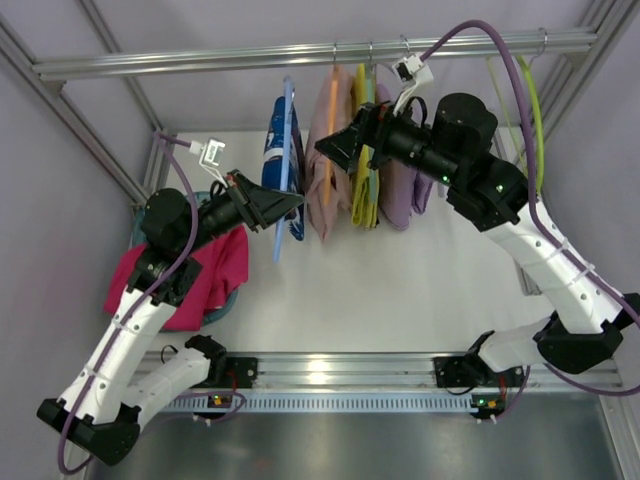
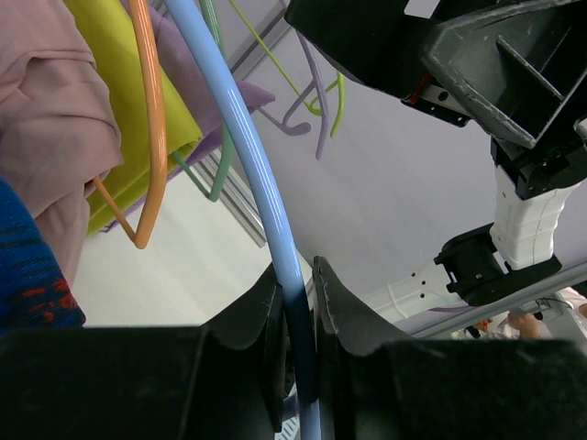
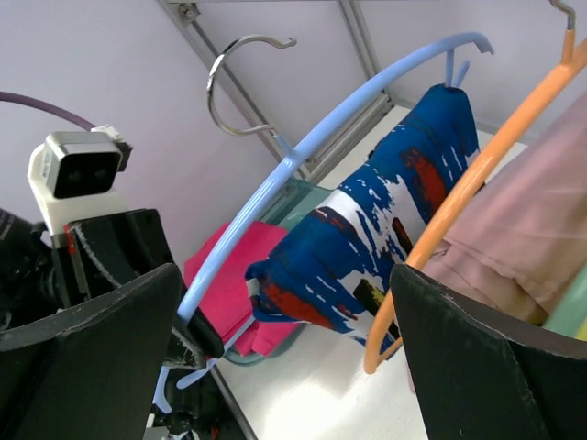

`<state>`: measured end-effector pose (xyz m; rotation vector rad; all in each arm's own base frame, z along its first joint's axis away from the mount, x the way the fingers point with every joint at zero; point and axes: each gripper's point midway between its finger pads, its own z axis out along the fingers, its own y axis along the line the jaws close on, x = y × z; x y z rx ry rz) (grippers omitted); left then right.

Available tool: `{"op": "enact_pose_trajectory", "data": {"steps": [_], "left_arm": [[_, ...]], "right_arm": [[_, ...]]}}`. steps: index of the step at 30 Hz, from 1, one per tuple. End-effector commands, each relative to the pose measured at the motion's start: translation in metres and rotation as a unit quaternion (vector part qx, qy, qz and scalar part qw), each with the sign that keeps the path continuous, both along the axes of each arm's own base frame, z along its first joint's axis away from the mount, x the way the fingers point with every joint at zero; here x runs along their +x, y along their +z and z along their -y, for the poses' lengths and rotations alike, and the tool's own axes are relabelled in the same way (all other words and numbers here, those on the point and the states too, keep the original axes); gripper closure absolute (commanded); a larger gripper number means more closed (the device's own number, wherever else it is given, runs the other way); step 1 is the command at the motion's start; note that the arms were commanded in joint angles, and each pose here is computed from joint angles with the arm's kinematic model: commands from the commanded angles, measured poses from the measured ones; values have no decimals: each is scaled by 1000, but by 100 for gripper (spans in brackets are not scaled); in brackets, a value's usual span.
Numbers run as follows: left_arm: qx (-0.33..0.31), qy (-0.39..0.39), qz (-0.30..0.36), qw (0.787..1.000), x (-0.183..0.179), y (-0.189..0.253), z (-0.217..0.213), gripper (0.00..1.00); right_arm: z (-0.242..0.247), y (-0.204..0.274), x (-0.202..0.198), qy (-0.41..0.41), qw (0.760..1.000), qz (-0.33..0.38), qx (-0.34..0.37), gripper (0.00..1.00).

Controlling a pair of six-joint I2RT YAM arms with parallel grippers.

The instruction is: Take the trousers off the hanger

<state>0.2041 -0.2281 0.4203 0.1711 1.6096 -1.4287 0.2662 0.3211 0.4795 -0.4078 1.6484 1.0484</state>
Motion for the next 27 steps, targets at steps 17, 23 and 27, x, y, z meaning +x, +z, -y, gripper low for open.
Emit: {"op": "enact_pose_trajectory", "data": {"steps": [17, 23, 27], "left_arm": [[-54, 24, 261, 963, -31, 110, -18, 100], [-38, 18, 279, 959, -32, 105, -16, 100], [-9, 39, 342, 939, -35, 110, -21, 100]], "right_arm": [[-86, 22, -32, 166, 975, -82, 127, 5], [-107, 30, -37, 192, 965, -98, 146, 36], [-111, 23, -41, 194, 961, -128, 148, 72]]}}
